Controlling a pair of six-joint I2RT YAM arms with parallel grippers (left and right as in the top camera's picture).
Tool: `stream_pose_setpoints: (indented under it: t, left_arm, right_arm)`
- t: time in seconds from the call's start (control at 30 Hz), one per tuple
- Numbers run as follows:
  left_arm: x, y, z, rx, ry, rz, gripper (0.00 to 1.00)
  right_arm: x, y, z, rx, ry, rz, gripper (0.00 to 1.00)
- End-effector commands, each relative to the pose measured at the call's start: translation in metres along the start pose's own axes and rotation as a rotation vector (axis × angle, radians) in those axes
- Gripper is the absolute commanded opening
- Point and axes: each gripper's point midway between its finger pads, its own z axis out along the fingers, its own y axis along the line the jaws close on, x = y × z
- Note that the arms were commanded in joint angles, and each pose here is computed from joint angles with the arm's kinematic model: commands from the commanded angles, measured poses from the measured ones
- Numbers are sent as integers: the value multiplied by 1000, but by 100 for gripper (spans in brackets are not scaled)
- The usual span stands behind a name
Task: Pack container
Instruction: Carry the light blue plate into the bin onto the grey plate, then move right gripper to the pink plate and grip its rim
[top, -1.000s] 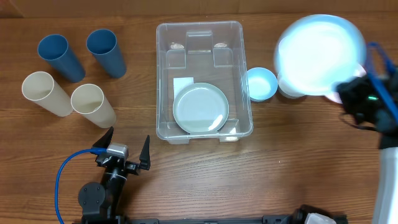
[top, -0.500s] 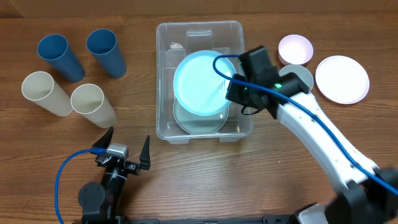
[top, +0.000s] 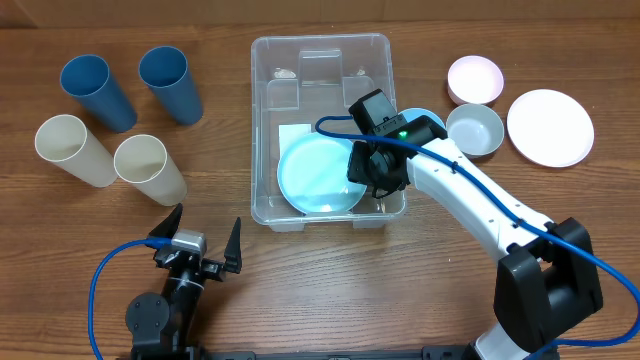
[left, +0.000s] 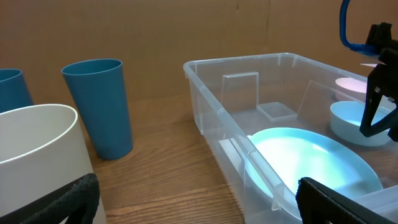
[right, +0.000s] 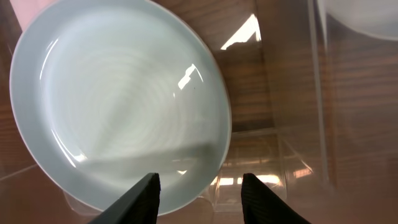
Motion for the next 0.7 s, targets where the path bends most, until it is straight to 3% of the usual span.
stream_pose_setpoints:
  t: [0.0, 0.13, 0.3, 0.4, 0.47, 0.57, 0.67]
  left_arm:
    - [0, 2, 0, -7, -4, -12, 100]
    - [0, 2, 0, -7, -5, -12, 100]
    - [0, 2, 0, -7, -4, -12, 100]
    - [0, 2, 0, -7, -4, -12, 100]
    - [0, 2, 0, -7, -4, -12, 100]
    - [0, 2, 0, -7, -5, -12, 100]
    - [0, 2, 0, -7, -4, -12, 100]
  right_arm:
    - [4, 5, -1, -24, 15, -87, 45]
    - [-2, 22, -21, -87, 12, -174, 44]
    - [-60, 29, -129, -88, -191, -168, 51]
    - [-107, -28, -176, 5, -312, -13, 55]
    - [-132, -91, -185, 58, -336, 174, 59]
    - [-151, -182, -181, 103, -316, 413, 59]
    - [-153, -241, -160, 159, -257, 546, 60]
